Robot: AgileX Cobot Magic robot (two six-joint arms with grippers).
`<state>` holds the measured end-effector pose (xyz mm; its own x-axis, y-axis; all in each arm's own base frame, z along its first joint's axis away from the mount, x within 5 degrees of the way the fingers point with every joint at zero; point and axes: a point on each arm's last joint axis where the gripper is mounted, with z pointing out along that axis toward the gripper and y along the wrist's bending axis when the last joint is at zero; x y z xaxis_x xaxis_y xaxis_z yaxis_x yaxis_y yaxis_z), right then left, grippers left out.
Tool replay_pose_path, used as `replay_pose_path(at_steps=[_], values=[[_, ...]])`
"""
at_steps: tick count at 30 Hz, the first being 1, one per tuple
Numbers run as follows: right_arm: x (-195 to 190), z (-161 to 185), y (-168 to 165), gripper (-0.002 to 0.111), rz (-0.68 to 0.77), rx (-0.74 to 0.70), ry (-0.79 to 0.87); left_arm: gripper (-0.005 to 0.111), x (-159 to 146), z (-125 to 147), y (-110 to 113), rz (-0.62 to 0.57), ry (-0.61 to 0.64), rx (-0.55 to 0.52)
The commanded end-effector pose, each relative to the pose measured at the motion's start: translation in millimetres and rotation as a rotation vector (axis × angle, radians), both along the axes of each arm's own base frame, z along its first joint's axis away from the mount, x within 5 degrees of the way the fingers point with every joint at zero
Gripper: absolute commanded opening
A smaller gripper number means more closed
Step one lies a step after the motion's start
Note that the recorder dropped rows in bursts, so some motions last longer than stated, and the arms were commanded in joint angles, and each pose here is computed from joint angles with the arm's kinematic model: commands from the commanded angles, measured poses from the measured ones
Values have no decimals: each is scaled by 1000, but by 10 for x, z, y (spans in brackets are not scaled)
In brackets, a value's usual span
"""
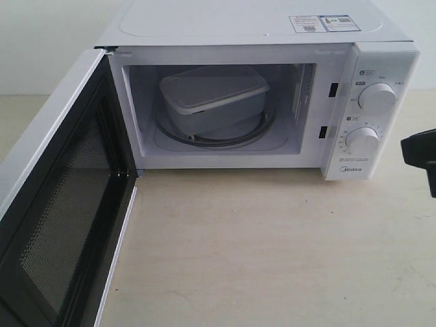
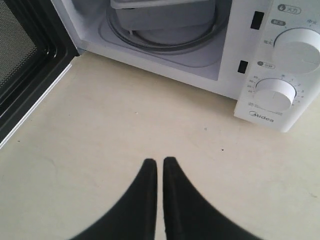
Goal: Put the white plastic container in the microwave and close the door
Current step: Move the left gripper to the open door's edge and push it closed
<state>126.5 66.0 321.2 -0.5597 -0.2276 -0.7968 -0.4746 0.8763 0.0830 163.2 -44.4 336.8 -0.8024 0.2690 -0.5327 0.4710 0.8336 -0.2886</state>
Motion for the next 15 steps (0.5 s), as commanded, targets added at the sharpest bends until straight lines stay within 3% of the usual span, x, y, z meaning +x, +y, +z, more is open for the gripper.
replay_pose_path(at_steps=[1, 9, 15], values=[[25, 34, 2, 0, -1, 3, -32, 4, 9, -42, -56, -57, 15, 12], [30, 48, 1, 0, 0, 6, -50, 4, -38, -207, -163, -135, 74, 39], [42, 65, 3, 0, -4, 13, -71, 4, -85, -194, -322, -205, 84, -22]])
